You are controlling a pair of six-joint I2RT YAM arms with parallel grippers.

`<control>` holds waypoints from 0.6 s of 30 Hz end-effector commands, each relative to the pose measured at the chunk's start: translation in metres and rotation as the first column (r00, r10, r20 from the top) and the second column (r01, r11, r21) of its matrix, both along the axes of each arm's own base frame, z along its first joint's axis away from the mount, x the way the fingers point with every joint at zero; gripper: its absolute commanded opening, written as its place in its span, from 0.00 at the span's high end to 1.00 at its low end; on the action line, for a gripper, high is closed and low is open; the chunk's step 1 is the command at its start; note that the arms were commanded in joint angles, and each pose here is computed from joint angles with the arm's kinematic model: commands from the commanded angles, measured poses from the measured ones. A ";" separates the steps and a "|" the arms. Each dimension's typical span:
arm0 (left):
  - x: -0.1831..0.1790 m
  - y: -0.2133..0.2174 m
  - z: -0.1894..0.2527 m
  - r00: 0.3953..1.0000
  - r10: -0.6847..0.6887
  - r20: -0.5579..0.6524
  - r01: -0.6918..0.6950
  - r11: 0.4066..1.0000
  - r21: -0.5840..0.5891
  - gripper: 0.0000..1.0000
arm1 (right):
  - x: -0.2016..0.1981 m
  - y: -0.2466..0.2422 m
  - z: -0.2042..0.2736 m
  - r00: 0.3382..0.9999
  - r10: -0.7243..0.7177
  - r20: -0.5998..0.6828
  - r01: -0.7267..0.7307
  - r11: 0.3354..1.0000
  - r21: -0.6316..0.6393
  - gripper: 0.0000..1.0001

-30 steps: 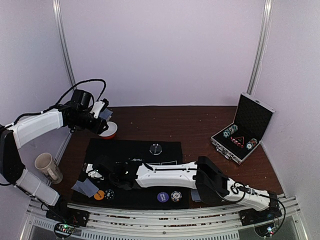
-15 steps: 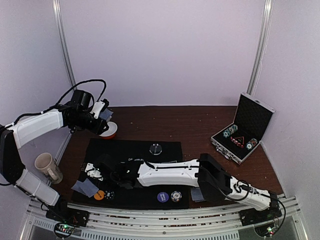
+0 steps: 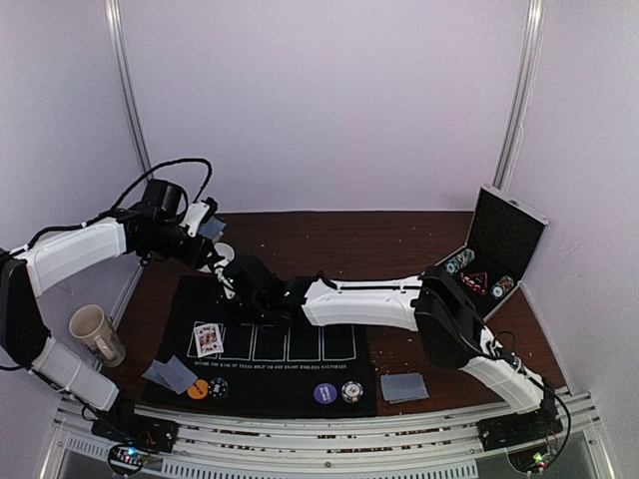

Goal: Distribute texas hold em gaming equipment
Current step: Adjust the poker card in the community card area.

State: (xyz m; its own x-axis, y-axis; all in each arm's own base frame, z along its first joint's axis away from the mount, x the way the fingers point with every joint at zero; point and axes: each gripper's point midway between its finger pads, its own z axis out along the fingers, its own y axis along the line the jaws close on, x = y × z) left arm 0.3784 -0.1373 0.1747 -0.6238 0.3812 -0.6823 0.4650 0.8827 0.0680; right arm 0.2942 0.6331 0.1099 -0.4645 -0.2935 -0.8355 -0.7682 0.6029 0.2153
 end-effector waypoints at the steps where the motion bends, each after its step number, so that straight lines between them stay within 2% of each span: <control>1: 0.005 0.000 0.015 0.998 0.006 0.063 -0.004 1.000 -0.023 0.54 | -0.016 0.003 -0.036 0.991 -0.048 -0.128 0.049 0.999 0.003 0.99; 11: 0.005 0.000 0.015 0.998 0.003 0.063 -0.001 1.000 -0.023 0.54 | -0.027 -0.007 -0.090 0.980 -0.054 -0.189 0.037 0.995 -0.096 1.00; 18: 0.005 -0.001 0.015 0.998 0.001 0.061 0.001 1.000 -0.024 0.54 | -0.040 -0.008 -0.100 0.981 -0.018 -0.194 -0.012 0.988 -0.151 1.00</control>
State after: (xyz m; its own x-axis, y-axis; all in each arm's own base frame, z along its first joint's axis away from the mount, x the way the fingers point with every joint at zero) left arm 0.3779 -0.1373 0.1738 -0.6250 0.3820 -0.6807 0.4659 0.8823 0.0674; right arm 0.2652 0.6322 0.0311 -0.6064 -0.3372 -0.7202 -0.7090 0.6394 0.2975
